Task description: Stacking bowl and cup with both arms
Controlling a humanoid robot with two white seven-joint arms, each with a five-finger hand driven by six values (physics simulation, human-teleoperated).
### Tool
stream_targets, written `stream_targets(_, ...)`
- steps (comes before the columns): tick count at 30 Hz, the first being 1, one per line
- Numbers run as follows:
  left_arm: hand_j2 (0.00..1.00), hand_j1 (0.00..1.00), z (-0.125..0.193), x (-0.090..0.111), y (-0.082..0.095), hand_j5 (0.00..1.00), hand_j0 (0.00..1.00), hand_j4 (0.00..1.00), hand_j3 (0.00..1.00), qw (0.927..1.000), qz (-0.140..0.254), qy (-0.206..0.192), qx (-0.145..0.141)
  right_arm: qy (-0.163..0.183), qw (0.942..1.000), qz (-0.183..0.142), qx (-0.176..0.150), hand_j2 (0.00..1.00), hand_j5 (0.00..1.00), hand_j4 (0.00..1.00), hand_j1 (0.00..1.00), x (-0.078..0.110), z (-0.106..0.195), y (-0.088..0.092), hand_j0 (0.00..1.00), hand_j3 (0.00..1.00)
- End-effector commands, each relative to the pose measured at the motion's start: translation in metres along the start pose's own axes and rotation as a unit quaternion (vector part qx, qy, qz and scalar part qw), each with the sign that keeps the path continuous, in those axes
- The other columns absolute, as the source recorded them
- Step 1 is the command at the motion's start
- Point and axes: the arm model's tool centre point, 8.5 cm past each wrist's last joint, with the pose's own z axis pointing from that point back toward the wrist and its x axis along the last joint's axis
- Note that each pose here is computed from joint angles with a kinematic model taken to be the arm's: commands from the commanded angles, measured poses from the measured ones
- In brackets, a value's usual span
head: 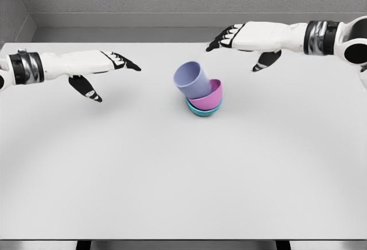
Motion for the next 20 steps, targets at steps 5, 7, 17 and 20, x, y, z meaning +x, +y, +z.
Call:
stream_targets(5,1.0,1.0,0.001,0.0,0.001,1.0,1.0,1.0,1.0,1.0,0.003,0.0,0.004,0.085,0.9922,-0.091,0.002,1.0,1.0,1.0,1.0,-0.058,0.033,0.039,1.0,1.0)
stream_targets(7,1.0,1.0,0.003,-0.001,0.002,1.0,1.0,1.0,1.0,1.0,0.004,0.002,0.008,0.096,0.9913,-0.09,0.006,1.0,1.0,1.0,1.0,-0.063,0.044,0.04,1.0,1.0)
stream_targets(17,1.0,1.0,0.006,-0.007,-0.007,1.0,1.0,1.0,1.0,0.9997,0.019,0.009,0.011,0.098,0.9912,-0.089,0.005,1.0,1.0,1.0,1.0,-0.064,0.046,0.04,1.0,1.0)
stream_targets(20,1.0,1.0,0.008,-0.013,-0.022,1.0,1.0,1.0,1.0,0.9992,0.035,0.018,0.002,0.098,0.9911,-0.089,0.005,1.0,1.0,1.0,1.0,-0.064,0.046,0.04,1.0,1.0)
